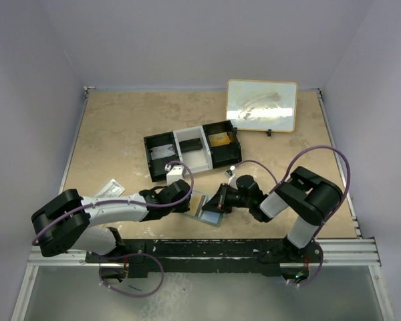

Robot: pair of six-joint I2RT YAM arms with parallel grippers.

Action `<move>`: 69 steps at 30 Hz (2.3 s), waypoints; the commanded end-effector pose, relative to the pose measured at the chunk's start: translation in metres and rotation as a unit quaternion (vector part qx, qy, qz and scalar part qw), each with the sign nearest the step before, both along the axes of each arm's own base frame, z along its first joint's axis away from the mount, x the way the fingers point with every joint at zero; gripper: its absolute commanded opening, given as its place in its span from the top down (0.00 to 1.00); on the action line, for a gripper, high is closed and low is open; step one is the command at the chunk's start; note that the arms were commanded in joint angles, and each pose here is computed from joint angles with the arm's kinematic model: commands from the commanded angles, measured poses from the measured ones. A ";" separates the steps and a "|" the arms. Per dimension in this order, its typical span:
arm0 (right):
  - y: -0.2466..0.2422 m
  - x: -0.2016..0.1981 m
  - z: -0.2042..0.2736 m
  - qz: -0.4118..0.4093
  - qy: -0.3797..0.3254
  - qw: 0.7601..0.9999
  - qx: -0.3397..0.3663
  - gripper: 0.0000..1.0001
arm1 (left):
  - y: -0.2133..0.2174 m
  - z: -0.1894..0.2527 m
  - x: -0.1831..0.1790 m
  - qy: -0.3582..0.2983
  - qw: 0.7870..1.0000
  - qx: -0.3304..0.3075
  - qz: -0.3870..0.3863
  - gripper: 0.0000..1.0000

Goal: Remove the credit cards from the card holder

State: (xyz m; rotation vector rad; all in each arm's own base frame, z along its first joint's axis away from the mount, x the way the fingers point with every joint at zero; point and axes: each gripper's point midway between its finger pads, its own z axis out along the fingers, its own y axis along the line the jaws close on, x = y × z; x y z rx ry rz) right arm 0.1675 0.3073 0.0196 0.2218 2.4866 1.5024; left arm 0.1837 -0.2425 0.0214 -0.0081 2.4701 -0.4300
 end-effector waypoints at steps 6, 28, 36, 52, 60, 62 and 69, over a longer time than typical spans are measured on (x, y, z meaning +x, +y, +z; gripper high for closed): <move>-0.010 0.005 0.006 -0.017 -0.014 1.000 -0.012 1.00 | 0.019 -0.013 -0.012 0.021 0.999 0.033 0.005 0.85; -0.011 0.005 -0.005 -0.018 0.002 1.000 -0.023 0.96 | -0.047 0.038 0.004 -0.012 0.997 -0.004 -0.070 0.73; -0.013 0.006 -0.009 -0.021 0.001 0.999 -0.031 0.93 | -0.015 0.001 -0.005 0.013 0.996 0.072 -0.045 0.83; -0.009 0.009 0.000 -0.022 -0.028 0.999 0.003 0.76 | -0.005 -0.001 -0.014 0.018 0.997 0.060 -0.040 0.84; -0.001 0.010 0.002 -0.010 -0.028 0.999 0.017 0.84 | -0.005 -0.001 -0.014 0.020 0.997 0.057 -0.041 0.85; -0.004 0.009 0.003 -0.015 -0.027 0.999 0.022 0.90 | -0.005 0.000 -0.014 0.020 0.997 0.056 -0.040 0.85; -0.013 0.005 0.005 -0.033 -0.024 0.999 0.021 0.99 | -0.004 -0.001 -0.014 0.018 0.997 0.060 -0.037 0.85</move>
